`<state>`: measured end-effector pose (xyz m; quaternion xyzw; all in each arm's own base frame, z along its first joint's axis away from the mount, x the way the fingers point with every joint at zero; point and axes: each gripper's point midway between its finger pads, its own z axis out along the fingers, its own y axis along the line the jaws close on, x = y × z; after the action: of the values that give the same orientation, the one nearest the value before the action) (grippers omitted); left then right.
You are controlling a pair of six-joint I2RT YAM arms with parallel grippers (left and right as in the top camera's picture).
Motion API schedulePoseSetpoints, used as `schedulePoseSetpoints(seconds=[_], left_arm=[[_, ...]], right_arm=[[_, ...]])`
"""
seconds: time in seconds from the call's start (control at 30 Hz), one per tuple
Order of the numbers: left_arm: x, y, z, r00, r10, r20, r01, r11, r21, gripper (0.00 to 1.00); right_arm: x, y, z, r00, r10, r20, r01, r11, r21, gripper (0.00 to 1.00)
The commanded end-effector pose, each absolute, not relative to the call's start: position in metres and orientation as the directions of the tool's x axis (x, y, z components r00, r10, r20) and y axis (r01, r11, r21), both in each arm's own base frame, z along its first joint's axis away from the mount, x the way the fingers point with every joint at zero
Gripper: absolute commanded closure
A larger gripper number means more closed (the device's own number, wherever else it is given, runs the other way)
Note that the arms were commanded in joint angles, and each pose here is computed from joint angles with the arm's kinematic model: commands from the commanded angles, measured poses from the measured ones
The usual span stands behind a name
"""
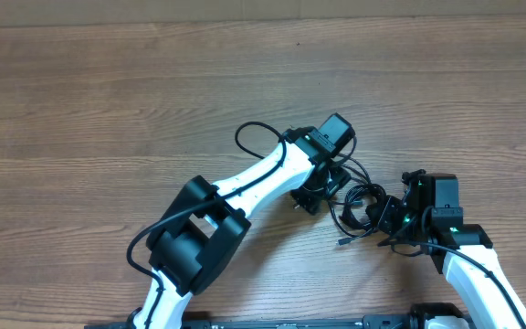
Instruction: Untangle cables
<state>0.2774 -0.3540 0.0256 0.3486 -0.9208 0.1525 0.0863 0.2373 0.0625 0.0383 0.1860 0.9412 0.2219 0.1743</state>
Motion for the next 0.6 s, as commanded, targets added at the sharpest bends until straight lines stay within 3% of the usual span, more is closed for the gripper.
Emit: schedulePoseSetpoints(seconds=[0.0,0.07,0.2,0.4,0.57], left_arm=[[0.273,-0.354,0.017,-0.738,-0.637,0.222,-0.674,0.711,-0.199,0.59],[0.274,-0.351,0.016,-0.752,-0.632,0.186,-0.659,0.725,-0.199,0.65],[0.286,-0.332,0.011,-0.814,-0.58,0.025,-0.575,0.799,-0.174,0.96],[0.321,-0.293,0.019,-0.884,-0.418,-0.211,-0.409,0.908,-0.087,0.96],[0.378,-0.272,0.071,-0.912,-0.21,-0.352,-0.191,0.978,-0.088,0.96]], right_arm=[[0.239,0.061,0.039,-0.866,0.431,-0.254,0.272,0.833,0.482,0.85],[0.239,0.061,0.039,-0.866,0.431,-0.254,0.272,0.833,0.482,0.84],[0.239,0.061,0.039,-0.866,0.431,-0.254,0.272,0.833,0.482,0.84],[0.239,0.061,0.038,-0.866,0.431,-0.254,0.273,0.832,0.482,0.84],[0.239,0.062,0.039,-0.867,0.43,-0.252,0.27,0.831,0.487,0.89]])
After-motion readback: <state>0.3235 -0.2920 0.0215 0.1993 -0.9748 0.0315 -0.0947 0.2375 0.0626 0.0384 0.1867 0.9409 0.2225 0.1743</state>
